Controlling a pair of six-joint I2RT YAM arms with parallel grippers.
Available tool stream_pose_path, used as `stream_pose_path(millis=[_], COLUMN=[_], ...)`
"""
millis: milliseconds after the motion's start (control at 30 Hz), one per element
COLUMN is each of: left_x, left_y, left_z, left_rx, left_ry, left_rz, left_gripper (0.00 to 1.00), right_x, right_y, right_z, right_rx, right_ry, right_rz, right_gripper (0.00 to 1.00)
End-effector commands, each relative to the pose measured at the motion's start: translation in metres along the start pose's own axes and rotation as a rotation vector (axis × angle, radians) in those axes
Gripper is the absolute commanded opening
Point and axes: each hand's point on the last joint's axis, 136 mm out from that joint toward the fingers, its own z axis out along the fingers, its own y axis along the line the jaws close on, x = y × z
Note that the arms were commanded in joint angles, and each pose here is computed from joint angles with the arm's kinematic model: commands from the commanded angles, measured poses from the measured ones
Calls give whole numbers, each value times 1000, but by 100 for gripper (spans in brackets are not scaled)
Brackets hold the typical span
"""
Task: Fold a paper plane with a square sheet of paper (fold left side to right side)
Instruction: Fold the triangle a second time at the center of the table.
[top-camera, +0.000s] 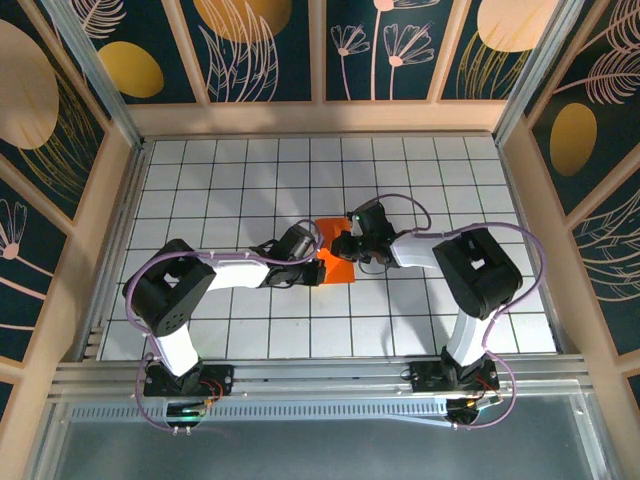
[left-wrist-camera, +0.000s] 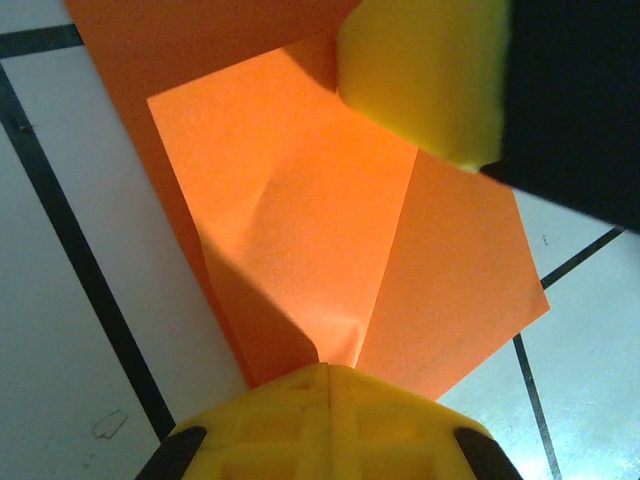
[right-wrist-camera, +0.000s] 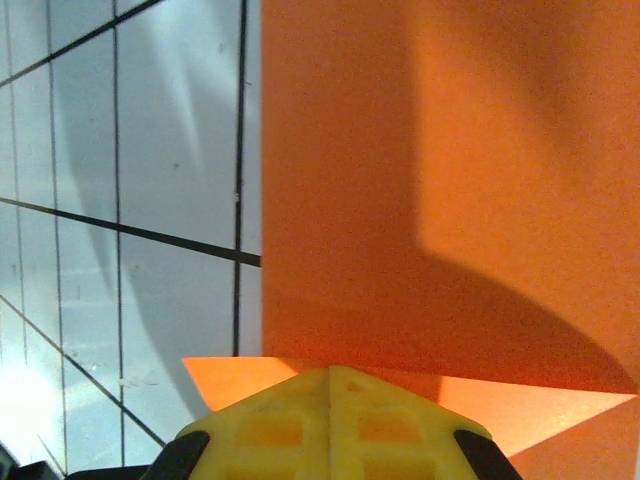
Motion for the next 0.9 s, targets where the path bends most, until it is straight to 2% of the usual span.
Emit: stream_pose_path(millis=[0,367,867], left_x=[31,26,-13], left_y=[27,21,-32], left_z=[2,0,-19], left_rx=[-111,-87,102], left_ry=[102,91,13], left_rz=[-19,-18,-21], left_gripper=[0,0,0], right_x=[0,9,15], right_y=[-13,-47,-54], right_z=[1,-2,-3], right_rx=[32,90,112], right_ry=[-5,14,28], right_rz=[15,64,70], right_gripper=[0,0,0])
